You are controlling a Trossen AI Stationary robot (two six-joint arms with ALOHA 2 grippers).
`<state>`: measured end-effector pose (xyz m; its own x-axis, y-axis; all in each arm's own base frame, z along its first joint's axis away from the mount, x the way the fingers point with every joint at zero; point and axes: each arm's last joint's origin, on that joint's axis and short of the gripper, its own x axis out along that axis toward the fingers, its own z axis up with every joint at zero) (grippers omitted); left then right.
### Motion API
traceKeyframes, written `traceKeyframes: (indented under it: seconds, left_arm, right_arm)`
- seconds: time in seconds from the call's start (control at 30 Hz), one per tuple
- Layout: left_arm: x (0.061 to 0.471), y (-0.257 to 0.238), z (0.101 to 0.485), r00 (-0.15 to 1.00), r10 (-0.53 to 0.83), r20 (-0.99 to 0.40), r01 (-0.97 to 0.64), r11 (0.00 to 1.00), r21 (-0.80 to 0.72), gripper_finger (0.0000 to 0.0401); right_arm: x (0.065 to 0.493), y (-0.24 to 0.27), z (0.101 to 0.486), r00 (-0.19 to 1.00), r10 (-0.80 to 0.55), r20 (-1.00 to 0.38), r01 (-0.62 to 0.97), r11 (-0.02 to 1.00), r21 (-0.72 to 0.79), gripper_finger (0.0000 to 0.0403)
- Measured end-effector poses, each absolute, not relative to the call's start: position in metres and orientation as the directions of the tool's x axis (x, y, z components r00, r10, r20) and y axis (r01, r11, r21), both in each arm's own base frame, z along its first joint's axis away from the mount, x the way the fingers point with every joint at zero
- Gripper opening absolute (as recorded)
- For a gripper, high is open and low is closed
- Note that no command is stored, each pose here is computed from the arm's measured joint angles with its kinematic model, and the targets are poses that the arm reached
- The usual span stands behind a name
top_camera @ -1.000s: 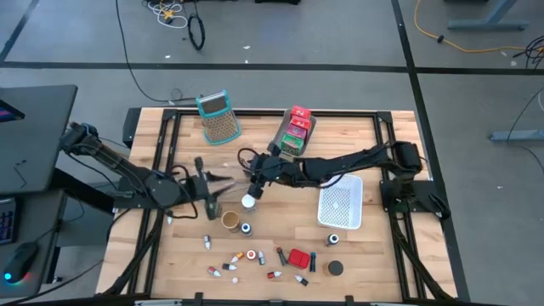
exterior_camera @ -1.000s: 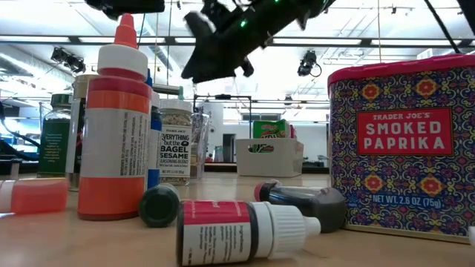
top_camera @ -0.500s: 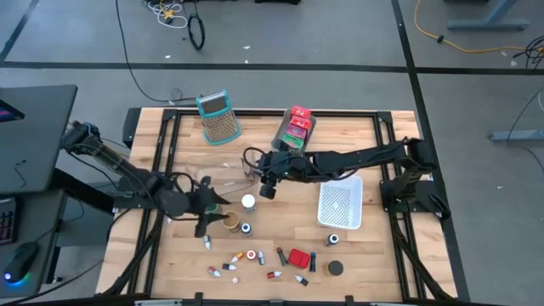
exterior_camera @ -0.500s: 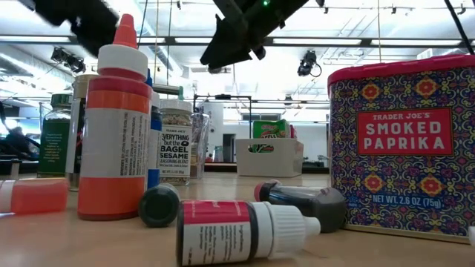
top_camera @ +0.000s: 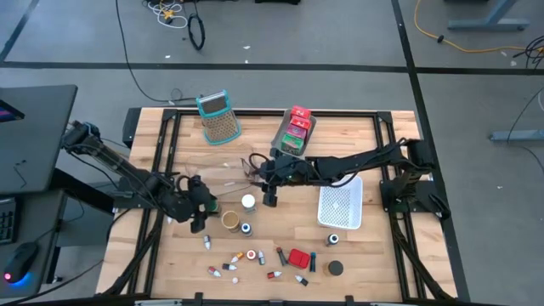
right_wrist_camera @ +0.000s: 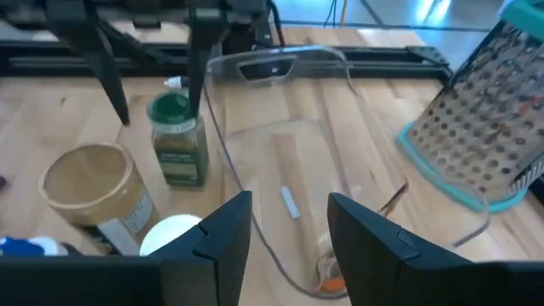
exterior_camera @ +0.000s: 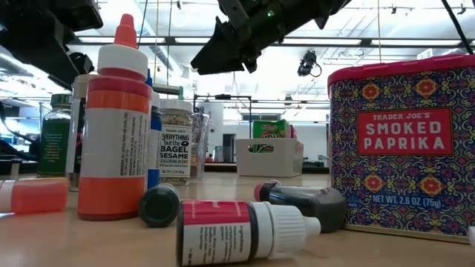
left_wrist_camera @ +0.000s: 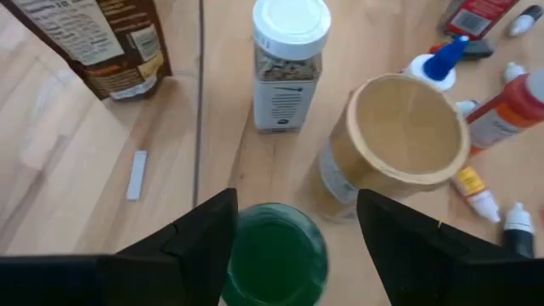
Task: Pick & Place Kitchen Items
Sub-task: Put the green seasoning bottle into the transparent bin
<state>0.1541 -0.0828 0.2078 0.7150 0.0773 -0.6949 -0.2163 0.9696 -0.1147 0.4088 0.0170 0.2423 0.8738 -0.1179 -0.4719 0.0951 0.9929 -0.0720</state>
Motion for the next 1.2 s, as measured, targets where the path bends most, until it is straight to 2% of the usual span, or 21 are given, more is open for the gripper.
traceKeyframes:
  seconds: [0.17,0.47,0.67,0.8,1.0,1.2]
  left_arm:
    - [0.148,-0.080,0.191,0.669,0.069,-0.740,-0.232,0.965,-0.119,0.0254]
    - [0.146,-0.080,0.184,0.645,0.044,-0.763,-0.200,0.973,-0.113,0.0253]
    - [0.146,-0.080,0.184,0.640,0.024,-0.768,-0.173,0.978,-0.113,0.0212]
    - [0.146,-0.079,0.186,0.657,0.073,-0.751,-0.242,0.963,-0.118,0.0211]
    - [0.155,-0.083,0.211,0.722,0.091,-0.685,-0.273,0.948,-0.161,0.0211]
    - [0.161,-0.084,0.252,0.776,0.161,-0.610,-0.231,0.972,-0.037,0.0213]
  right_arm:
    - [0.409,0.017,0.243,0.875,-0.118,-0.469,0.096,0.993,-0.072,0.0165]
    - [0.409,0.016,0.243,0.878,-0.120,-0.463,0.099,0.993,-0.070,0.0165]
    - [0.409,0.015,0.243,0.878,-0.121,-0.463,0.100,0.993,-0.070,0.0165]
    - [0.409,0.015,0.243,0.878,-0.121,-0.463,0.100,0.993,-0.070,0.0165]
    - [0.409,0.015,0.243,0.878,-0.122,-0.464,0.101,0.992,-0.070,0.0165]
    - [0.409,0.015,0.243,0.877,-0.121,-0.464,0.100,0.993,-0.069,0.0165]
